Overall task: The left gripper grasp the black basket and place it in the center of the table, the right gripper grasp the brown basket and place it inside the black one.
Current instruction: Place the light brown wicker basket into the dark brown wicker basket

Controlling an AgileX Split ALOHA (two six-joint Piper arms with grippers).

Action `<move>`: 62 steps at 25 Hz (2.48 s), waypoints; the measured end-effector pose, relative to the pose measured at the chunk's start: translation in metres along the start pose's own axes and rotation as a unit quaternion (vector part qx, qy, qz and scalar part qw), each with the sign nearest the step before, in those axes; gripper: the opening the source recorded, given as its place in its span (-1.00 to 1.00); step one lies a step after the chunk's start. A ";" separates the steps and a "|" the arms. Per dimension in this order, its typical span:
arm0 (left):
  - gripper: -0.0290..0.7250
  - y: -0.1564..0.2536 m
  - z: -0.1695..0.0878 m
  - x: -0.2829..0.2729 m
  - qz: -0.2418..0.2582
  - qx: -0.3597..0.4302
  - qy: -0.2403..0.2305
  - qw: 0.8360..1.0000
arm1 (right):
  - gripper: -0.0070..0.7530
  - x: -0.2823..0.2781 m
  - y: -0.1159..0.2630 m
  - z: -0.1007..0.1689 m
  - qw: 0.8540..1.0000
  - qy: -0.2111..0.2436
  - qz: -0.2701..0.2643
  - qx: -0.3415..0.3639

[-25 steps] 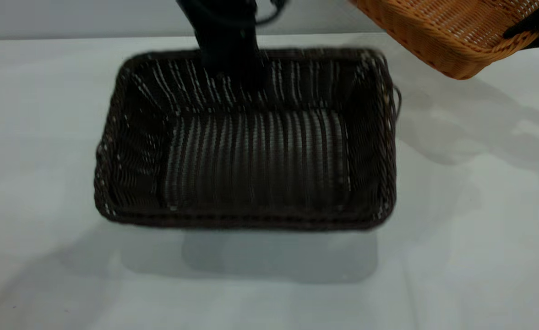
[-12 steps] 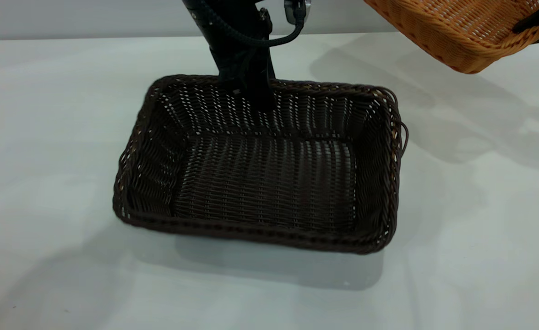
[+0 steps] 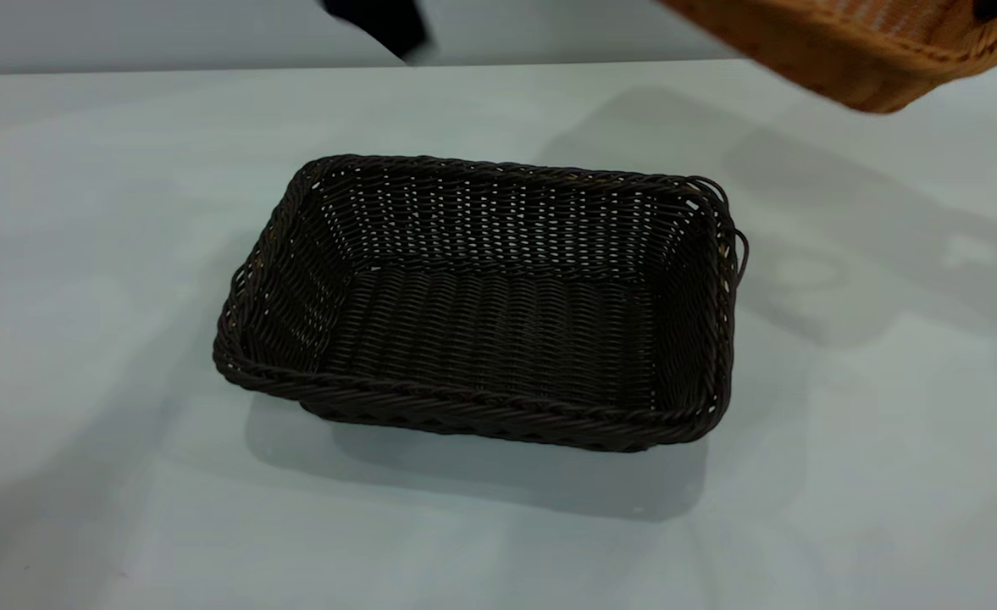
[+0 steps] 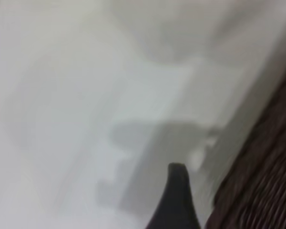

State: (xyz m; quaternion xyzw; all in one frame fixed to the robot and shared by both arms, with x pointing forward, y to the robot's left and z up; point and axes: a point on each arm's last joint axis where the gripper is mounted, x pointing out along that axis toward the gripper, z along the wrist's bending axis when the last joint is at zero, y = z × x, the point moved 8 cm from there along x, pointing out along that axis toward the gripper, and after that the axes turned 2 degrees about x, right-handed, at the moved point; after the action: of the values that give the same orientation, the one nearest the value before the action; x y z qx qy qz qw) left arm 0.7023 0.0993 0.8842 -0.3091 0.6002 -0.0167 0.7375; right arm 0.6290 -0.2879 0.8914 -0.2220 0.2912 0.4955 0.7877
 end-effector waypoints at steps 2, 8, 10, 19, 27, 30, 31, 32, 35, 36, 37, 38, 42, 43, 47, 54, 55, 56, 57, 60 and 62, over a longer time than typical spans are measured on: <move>0.57 0.020 0.027 -0.020 0.000 -0.065 -0.017 0.998 | -0.80 0.011 0.019 0.009 0.999 0.006 0.040 -0.011; 0.57 0.084 0.081 -0.054 0.007 -0.189 -0.053 0.980 | -0.80 0.061 0.084 0.033 0.989 0.027 0.140 -0.039; 0.57 0.093 0.086 -0.058 0.008 -0.202 -0.053 0.978 | -0.80 0.077 0.100 0.045 0.986 0.035 0.153 -0.057; 0.57 0.093 0.086 -0.058 0.006 -0.202 -0.051 0.978 | -0.80 0.134 0.151 0.059 0.973 0.070 0.197 -0.096; 0.57 0.092 0.086 -0.058 0.005 -0.201 -0.050 0.978 | -0.80 0.143 0.151 0.044 0.971 0.090 0.203 -0.094; 0.57 0.092 0.086 -0.058 0.005 -0.201 -0.050 0.978 | -0.80 0.142 0.151 0.042 0.970 0.093 0.204 -0.097; 0.57 0.092 0.086 -0.058 0.005 -0.201 -0.050 0.978 | -0.80 0.141 0.151 0.041 0.969 0.094 0.205 -0.098; 0.57 0.092 0.086 -0.058 0.005 -0.201 -0.050 0.978 | -0.80 0.141 0.150 0.040 0.969 0.096 0.205 -0.099; 0.57 0.092 0.086 -0.058 0.005 -0.201 -0.050 0.978 | -0.80 0.139 0.150 0.038 0.967 0.101 0.208 -0.104; 0.57 0.092 0.086 -0.058 0.005 -0.201 -0.050 0.978 | -0.80 0.139 0.150 0.037 0.967 0.102 0.210 -0.105; 0.57 0.092 0.086 -0.058 0.005 -0.201 -0.050 0.978 | -0.80 0.138 0.150 0.037 0.966 0.103 0.211 -0.105; 0.57 0.092 0.086 -0.058 0.005 -0.201 -0.050 0.978 | -0.80 0.138 0.150 0.036 0.966 0.105 0.212 -0.108; 0.57 0.092 0.086 -0.058 0.005 -0.201 -0.050 0.978 | -0.80 0.138 0.148 0.033 0.966 0.114 0.206 -0.107; 0.57 0.092 0.086 -0.058 0.005 -0.201 -0.050 0.978 | -0.80 0.138 0.146 0.032 0.967 0.116 0.202 -0.109; 0.57 0.092 0.086 -0.058 0.005 -0.201 -0.050 0.978 | -0.78 0.140 0.142 0.030 0.968 0.122 0.189 -0.109; 0.57 0.092 0.085 -0.058 0.005 -0.201 -0.050 0.978 | -0.17 0.142 0.139 0.027 0.970 0.123 0.183 -0.102; 0.57 0.092 0.085 -0.058 0.005 -0.201 -0.050 0.978 | -0.02 0.143 0.139 0.027 0.970 0.122 0.182 -0.102; 0.57 0.092 0.085 -0.058 0.005 -0.201 -0.050 0.978 | 0.10 0.143 0.138 0.027 0.971 0.122 0.179 -0.103; 0.57 0.092 0.085 -0.058 0.005 -0.201 -0.050 0.978 | 0.22 0.143 0.136 0.027 0.971 0.123 0.174 -0.108; 0.57 0.092 0.086 -0.059 0.006 -0.199 -0.051 0.979 | 0.56 0.140 0.129 0.027 0.969 0.133 0.157 -0.139; 0.57 0.091 0.086 -0.065 0.006 -0.195 -0.057 0.979 | 0.67 0.133 0.123 0.032 0.966 0.136 0.145 -0.164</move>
State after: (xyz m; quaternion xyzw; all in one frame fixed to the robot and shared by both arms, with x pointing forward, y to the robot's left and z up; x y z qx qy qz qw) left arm 0.7303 0.2358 0.9051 -0.4440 0.5508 0.1231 0.6959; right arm 0.5699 -0.1306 0.8171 -0.3689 0.3396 0.6105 0.6131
